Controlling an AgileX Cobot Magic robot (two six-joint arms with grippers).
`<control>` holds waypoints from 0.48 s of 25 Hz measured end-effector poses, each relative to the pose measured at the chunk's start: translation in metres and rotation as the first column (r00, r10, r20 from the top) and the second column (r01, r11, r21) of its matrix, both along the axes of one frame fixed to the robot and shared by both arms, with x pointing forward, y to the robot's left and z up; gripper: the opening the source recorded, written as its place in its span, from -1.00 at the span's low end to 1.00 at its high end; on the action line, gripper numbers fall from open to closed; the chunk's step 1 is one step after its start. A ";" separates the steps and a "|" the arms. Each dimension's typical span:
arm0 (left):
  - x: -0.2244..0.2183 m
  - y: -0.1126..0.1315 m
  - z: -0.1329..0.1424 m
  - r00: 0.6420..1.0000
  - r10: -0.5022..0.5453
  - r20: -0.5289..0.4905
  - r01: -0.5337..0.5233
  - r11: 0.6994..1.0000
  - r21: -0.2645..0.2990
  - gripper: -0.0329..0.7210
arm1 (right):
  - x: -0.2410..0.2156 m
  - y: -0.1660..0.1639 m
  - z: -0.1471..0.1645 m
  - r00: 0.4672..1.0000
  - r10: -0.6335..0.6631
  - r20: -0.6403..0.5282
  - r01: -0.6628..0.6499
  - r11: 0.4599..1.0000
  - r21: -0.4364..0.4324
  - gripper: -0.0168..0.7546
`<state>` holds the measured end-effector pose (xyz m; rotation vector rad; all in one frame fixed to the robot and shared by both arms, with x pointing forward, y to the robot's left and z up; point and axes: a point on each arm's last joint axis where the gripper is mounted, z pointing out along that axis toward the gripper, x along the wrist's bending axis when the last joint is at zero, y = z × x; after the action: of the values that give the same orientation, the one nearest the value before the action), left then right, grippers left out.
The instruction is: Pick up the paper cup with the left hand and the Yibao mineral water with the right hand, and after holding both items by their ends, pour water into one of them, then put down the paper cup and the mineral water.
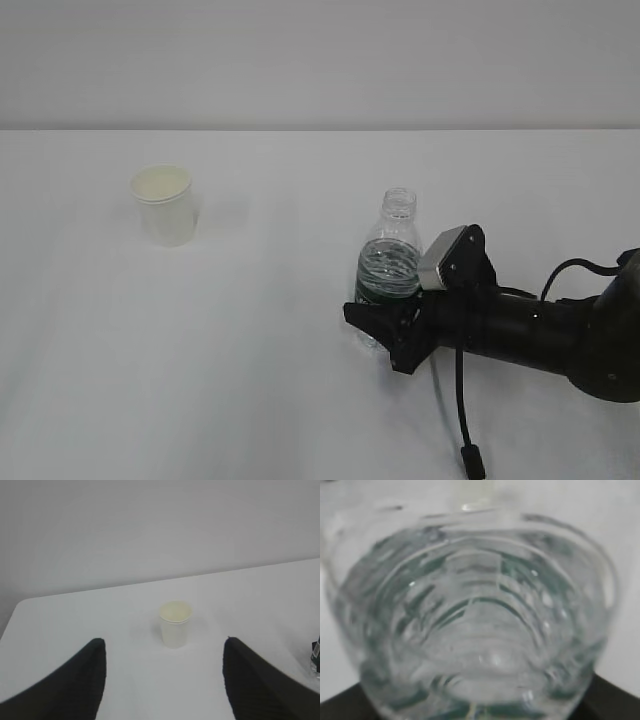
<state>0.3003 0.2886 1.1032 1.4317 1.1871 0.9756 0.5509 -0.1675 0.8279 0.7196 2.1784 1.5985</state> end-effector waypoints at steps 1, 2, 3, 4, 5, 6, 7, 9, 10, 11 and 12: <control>0.000 0.000 0.000 1.000 0.000 -0.003 0.000 1.000 0.001 0.47 | 0.000 0.000 0.000 1.000 -0.001 -0.002 0.001 1.000 0.001 0.22; 0.000 0.000 0.000 1.000 0.000 -0.003 0.000 1.000 0.001 0.47 | 0.000 0.000 0.000 1.000 0.000 -0.002 0.000 1.000 0.001 0.21; 0.000 0.000 0.000 1.000 0.000 -0.005 0.000 1.000 0.001 0.47 | 0.000 0.000 0.000 1.000 0.000 -0.005 0.000 1.000 0.003 0.21; 0.000 0.000 -0.001 1.000 0.000 -0.007 0.000 1.000 0.001 0.47 | 0.000 0.000 0.000 1.000 0.002 -0.006 -0.002 1.000 0.005 0.21; 0.000 0.000 -0.001 1.000 0.000 -0.007 0.000 1.000 0.001 0.47 | 0.000 0.000 0.000 1.000 0.002 -0.009 -0.002 1.000 0.008 0.20; 0.000 0.000 -0.001 1.000 0.000 -0.007 0.000 1.000 0.001 0.47 | -0.001 0.000 0.000 1.000 0.005 -0.008 -0.005 1.000 0.007 0.20; 0.000 0.000 -0.001 1.000 0.000 -0.007 0.000 1.000 0.001 0.47 | -0.001 0.001 0.000 1.000 0.008 -0.010 -0.008 1.000 0.008 0.20; 0.000 0.000 -0.001 1.000 0.000 -0.007 0.000 1.000 0.001 0.47 | -0.001 0.001 0.000 1.000 0.010 -0.010 -0.010 1.000 0.008 0.20; 0.000 0.000 -0.001 1.000 0.000 -0.007 0.000 1.000 0.001 0.47 | -0.001 0.001 0.000 1.000 0.011 -0.011 -0.011 1.000 0.009 0.20; 0.000 0.000 -0.001 1.000 0.000 -0.007 0.000 1.000 0.001 0.47 | -0.001 0.001 0.000 1.000 0.012 -0.011 -0.012 1.000 0.009 0.20; 0.000 0.000 -0.001 1.000 0.000 -0.007 0.000 1.000 0.001 0.47 | -0.001 0.001 0.000 1.000 0.013 -0.010 -0.013 1.000 0.007 0.20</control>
<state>0.3002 0.2886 1.1025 1.4377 1.1917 0.9719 0.5497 -0.1667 0.8284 0.7183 2.1904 1.6131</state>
